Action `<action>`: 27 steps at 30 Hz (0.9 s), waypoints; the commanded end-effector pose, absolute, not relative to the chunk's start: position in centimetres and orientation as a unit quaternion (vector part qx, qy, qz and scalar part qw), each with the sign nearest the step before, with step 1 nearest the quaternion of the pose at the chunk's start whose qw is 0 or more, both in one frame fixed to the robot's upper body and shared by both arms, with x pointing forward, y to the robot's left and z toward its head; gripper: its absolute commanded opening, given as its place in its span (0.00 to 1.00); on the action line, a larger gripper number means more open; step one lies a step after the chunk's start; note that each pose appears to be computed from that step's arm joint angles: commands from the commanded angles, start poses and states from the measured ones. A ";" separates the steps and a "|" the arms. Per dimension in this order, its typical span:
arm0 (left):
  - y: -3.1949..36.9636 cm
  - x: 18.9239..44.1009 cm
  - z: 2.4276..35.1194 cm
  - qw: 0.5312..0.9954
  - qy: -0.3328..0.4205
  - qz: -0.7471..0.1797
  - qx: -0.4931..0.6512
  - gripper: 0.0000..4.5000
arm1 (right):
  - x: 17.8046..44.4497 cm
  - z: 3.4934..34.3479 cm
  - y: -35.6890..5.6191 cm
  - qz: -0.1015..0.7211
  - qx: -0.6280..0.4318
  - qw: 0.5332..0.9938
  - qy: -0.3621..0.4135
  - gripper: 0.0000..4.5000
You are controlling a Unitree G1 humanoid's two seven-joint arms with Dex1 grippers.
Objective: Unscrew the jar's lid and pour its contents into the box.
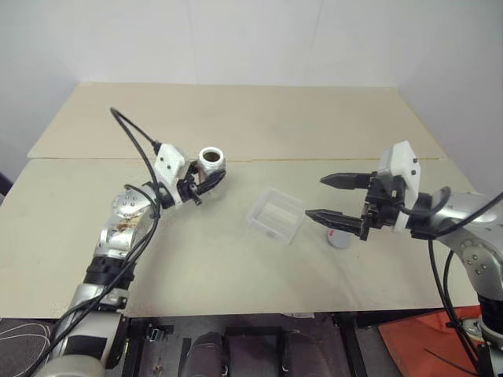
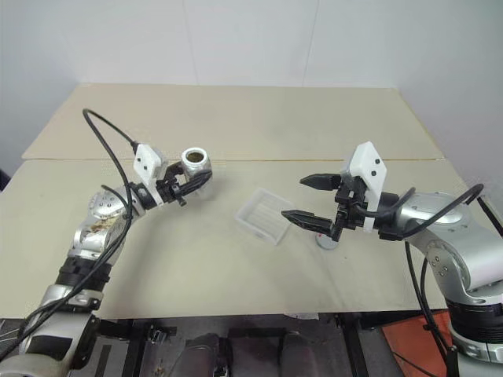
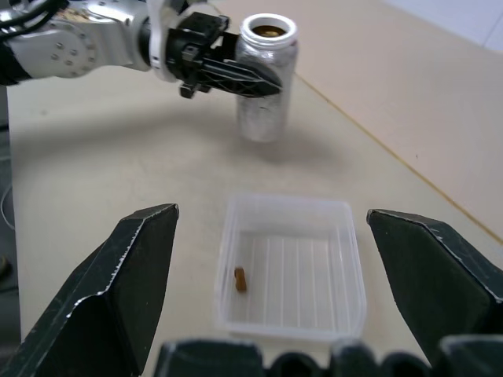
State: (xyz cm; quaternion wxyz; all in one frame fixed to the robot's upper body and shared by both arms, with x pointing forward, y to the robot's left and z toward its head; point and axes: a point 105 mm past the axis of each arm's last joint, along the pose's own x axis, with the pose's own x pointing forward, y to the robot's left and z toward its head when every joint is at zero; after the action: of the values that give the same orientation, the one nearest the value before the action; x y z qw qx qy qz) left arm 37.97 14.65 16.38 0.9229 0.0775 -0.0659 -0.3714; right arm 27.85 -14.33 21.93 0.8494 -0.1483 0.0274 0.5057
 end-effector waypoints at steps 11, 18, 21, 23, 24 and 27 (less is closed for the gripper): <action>14.1 37.2 13.7 0.939 -0.063 -0.336 0.028 0.43 | 27.2 23.4 -15.9 0.485 -0.183 0.855 0.005 0.99; 15.5 35.5 13.3 0.936 -0.057 -0.341 0.070 0.97 | 27.0 23.3 -15.9 0.487 -0.181 0.854 0.007 1.00; 16.9 33.5 14.0 0.925 -0.053 -0.359 0.111 1.00 | 26.9 23.0 -16.1 0.485 -0.178 0.856 0.010 1.00; 18.1 32.0 14.6 0.915 -0.046 -0.377 0.134 1.00 | 26.8 22.7 -16.1 0.483 -0.175 0.858 0.013 1.00; 18.8 31.1 15.2 0.909 -0.042 -0.389 0.143 1.00 | 26.8 22.5 -16.2 0.482 -0.174 0.859 0.014 1.00; 20.6 27.1 17.4 0.876 -0.028 -0.459 0.144 1.00 | 26.5 21.9 -16.1 0.478 -0.171 0.861 0.013 1.00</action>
State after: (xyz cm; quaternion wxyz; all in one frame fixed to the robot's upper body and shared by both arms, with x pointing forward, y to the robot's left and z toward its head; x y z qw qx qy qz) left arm 28.76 20.74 14.13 0.8967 0.1455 0.0123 -0.4179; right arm 26.84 -16.20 20.66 0.8595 -0.1534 0.0485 0.4851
